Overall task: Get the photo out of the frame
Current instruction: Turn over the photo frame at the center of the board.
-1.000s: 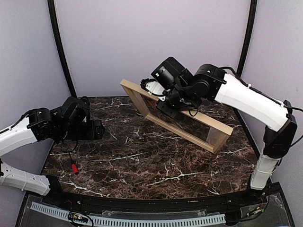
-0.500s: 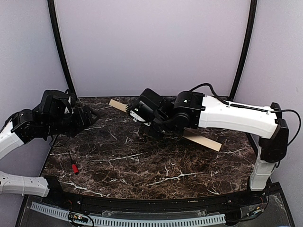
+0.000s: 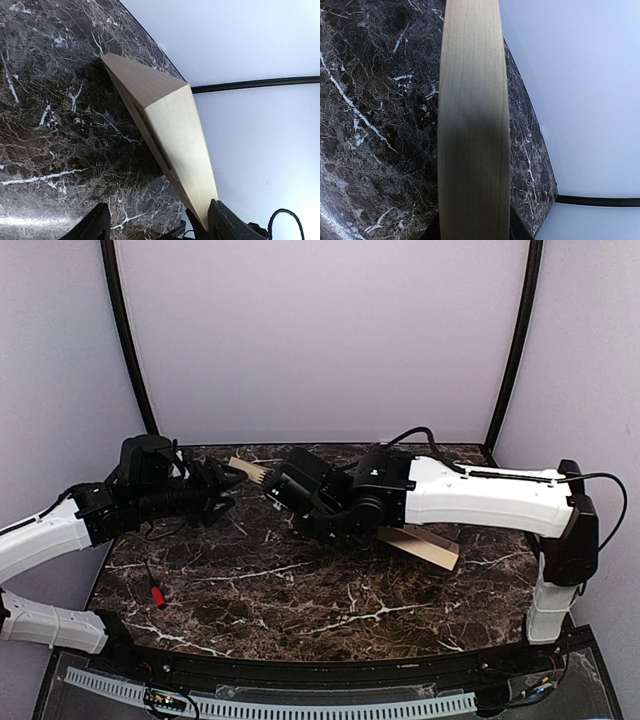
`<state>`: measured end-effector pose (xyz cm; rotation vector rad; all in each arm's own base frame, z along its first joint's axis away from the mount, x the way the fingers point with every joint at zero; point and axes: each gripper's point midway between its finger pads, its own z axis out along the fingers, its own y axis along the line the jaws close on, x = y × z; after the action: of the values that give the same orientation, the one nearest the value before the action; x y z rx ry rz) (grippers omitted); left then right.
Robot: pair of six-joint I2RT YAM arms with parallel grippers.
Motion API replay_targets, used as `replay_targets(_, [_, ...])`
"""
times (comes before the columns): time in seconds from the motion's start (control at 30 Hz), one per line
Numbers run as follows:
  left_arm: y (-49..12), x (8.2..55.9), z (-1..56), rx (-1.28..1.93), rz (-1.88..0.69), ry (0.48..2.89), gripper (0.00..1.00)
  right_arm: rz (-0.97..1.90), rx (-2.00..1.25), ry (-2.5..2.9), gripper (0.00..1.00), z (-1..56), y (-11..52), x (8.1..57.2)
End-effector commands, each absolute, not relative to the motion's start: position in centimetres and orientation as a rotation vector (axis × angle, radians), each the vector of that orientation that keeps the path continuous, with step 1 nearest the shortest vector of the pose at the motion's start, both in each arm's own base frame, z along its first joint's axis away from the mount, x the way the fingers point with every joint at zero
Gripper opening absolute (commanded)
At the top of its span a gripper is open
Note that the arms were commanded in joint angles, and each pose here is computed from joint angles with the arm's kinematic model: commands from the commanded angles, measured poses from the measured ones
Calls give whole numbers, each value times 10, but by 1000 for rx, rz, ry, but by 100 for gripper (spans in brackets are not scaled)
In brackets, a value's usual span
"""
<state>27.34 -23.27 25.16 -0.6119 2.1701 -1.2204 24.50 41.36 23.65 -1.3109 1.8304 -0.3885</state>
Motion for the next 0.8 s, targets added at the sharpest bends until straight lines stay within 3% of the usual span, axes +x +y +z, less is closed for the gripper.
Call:
replay_targets(0.0, [-251, 284, 279, -655, -1438, 2051, 68, -32, -1095, 1880, 0, 242, 464, 237])
replay_targets(0.37, [-252, 291, 246, -851, -1482, 2057, 55, -108, -1079, 1846, 0, 226, 478, 234])
replay_targets(0.77, [-250, 293, 215, -953, -1481, 2095, 47, -210, -1039, 1794, 0, 217, 476, 232])
